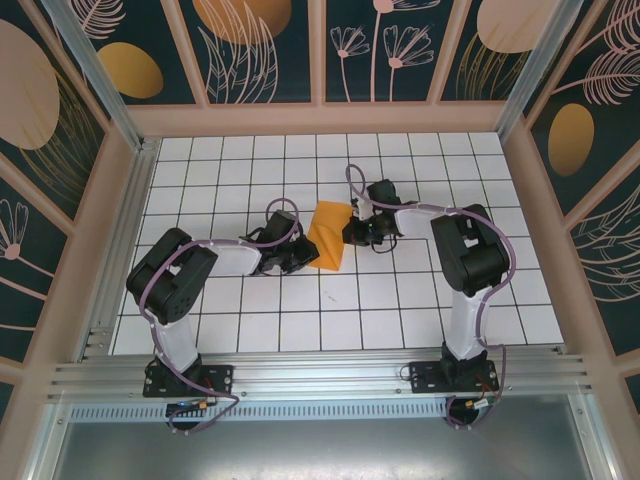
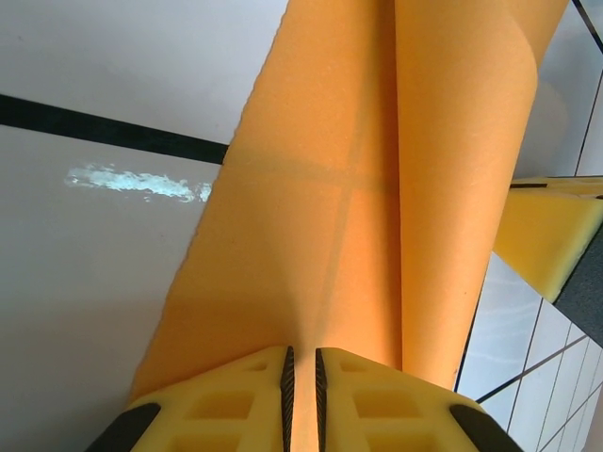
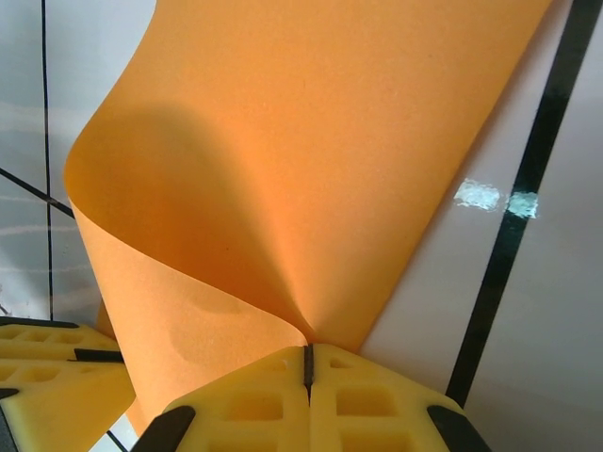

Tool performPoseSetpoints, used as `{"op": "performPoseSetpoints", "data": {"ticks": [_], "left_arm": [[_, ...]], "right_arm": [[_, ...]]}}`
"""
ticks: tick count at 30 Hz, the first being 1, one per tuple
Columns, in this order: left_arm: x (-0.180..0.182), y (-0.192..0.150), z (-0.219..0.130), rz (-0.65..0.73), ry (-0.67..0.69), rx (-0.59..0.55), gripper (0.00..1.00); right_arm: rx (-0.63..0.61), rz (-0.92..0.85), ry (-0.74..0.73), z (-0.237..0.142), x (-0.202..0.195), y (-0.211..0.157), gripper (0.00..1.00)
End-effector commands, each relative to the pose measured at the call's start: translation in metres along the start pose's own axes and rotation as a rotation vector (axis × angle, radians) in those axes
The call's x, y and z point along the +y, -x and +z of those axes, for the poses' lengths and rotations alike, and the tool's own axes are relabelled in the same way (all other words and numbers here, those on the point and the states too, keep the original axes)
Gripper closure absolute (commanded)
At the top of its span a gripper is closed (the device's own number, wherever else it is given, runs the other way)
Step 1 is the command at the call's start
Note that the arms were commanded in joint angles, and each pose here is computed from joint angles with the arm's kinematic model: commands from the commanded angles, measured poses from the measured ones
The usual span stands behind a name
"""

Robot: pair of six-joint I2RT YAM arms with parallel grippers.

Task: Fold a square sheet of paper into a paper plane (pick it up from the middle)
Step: Fold the triangle a second time at the center of the table.

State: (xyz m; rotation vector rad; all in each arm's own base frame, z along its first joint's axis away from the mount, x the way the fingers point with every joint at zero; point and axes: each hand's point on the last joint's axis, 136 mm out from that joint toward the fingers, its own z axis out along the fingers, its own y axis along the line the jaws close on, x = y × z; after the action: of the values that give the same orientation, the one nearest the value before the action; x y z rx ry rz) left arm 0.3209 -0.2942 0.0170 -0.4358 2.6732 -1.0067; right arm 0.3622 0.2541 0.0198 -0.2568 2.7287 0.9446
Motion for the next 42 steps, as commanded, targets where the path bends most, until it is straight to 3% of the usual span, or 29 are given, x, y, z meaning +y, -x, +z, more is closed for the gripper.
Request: {"op": "performPoseSetpoints", "data": {"ticks": [1, 7, 11, 20, 42], "left_arm": [[-0.012, 0.002, 0.0, 0.038, -0.009, 0.012, 0.83], [-0.045, 0.012, -0.008, 0.092, -0.085, -0.004, 0.81], [-0.082, 0.02, -0.014, 0.114, -0.211, -0.009, 0.81], [-0.065, 0.011, 0.01, 0.09, -0.175, 0.042, 0.87], [-0.045, 0.002, 0.029, 0.07, -0.132, 0.081, 0.86]], "right_arm": [[0.017, -0.012, -0.052, 0.004, -0.007, -0.002, 0.96], [0.027, -0.009, -0.08, 0.008, -0.012, -0.005, 0.97], [0.032, -0.002, -0.085, 0.009, -0.014, -0.006, 0.97], [0.034, 0.018, -0.073, 0.009, -0.012, -0.007, 0.98], [0.024, 0.031, -0.067, 0.008, -0.009, 0.0, 0.98]]}}
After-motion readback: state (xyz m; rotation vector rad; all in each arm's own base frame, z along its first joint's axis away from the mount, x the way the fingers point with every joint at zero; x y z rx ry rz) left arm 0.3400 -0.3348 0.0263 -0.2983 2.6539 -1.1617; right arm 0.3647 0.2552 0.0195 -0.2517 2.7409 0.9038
